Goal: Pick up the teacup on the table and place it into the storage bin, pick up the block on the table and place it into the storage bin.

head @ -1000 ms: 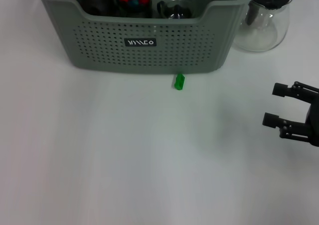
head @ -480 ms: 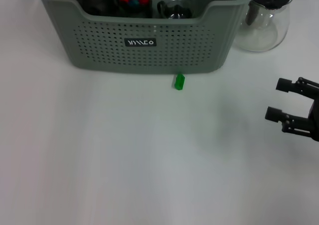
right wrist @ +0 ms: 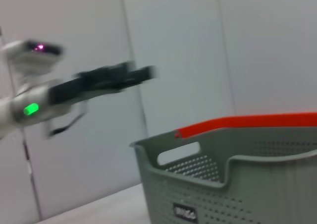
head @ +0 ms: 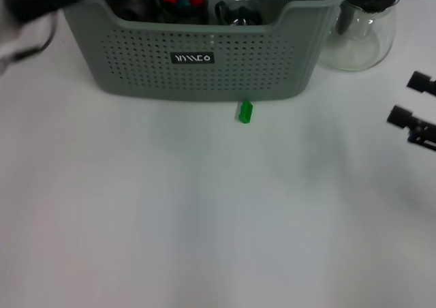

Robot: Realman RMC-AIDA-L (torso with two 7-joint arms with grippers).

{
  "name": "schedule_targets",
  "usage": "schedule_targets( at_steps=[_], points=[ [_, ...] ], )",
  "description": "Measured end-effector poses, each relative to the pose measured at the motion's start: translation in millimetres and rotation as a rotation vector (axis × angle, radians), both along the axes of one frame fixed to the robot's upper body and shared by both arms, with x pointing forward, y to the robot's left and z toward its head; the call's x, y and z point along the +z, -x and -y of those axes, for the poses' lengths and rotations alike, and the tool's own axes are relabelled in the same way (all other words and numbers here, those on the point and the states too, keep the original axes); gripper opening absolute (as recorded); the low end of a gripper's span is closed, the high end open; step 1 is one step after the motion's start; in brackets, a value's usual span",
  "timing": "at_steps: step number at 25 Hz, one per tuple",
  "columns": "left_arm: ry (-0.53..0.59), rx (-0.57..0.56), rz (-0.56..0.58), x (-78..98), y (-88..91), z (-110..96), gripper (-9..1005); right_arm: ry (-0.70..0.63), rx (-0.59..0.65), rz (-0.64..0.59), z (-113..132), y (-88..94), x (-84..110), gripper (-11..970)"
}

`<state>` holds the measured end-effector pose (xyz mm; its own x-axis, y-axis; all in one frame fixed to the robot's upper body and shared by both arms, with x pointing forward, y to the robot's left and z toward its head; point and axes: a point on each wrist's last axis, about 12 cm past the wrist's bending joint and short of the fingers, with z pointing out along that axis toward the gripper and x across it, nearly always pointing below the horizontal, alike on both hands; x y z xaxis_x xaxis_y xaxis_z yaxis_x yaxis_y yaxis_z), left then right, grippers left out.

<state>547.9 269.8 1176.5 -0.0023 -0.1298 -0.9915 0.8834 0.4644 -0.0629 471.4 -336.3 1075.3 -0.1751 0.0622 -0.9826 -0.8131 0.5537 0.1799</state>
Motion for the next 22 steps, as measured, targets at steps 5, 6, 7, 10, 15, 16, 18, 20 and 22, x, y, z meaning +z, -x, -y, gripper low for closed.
schedule_targets(
  at_steps=[5,6,7,10,15,16,18,20,22],
  points=[
    [-0.056,-0.056,-0.086,-56.1,35.7,-10.5,691,-0.025,-0.081,0.025,15.4,3.2,5.3,851],
    [-0.071,-0.071,-0.140,-73.2,39.9,-4.3,691,-0.024,-0.088,0.027,17.3,3.9,5.9,851],
    [-0.091,-0.083,-0.170,-85.6,41.4,2.8,691,-0.023,-0.093,0.028,19.3,4.3,6.6,852],
    [-0.154,-0.126,-0.236,-112.0,40.8,27.1,691,-0.024,-0.100,0.018,23.8,4.9,7.9,852],
    [-0.258,-0.116,-0.326,-134.3,22.5,59.6,691,-0.024,-0.104,0.012,25.9,5.9,8.2,852],
    [-0.271,-0.099,-0.338,-137.4,19.1,63.2,690,-0.024,-0.105,0.011,26.1,6.4,7.9,852],
    [-0.288,-0.058,-0.347,-142.5,12.4,69.5,690,-0.026,-0.107,0.008,26.2,7.8,7.0,851],
    [-0.303,-0.005,-0.346,-147.9,6.5,74.6,690,-0.028,-0.109,0.005,25.7,9.2,6.0,851],
    [-0.316,0.026,-0.340,-152.0,3.6,78.5,690,-0.029,-0.110,0.004,25.3,10.3,5.2,851]
  ],
)
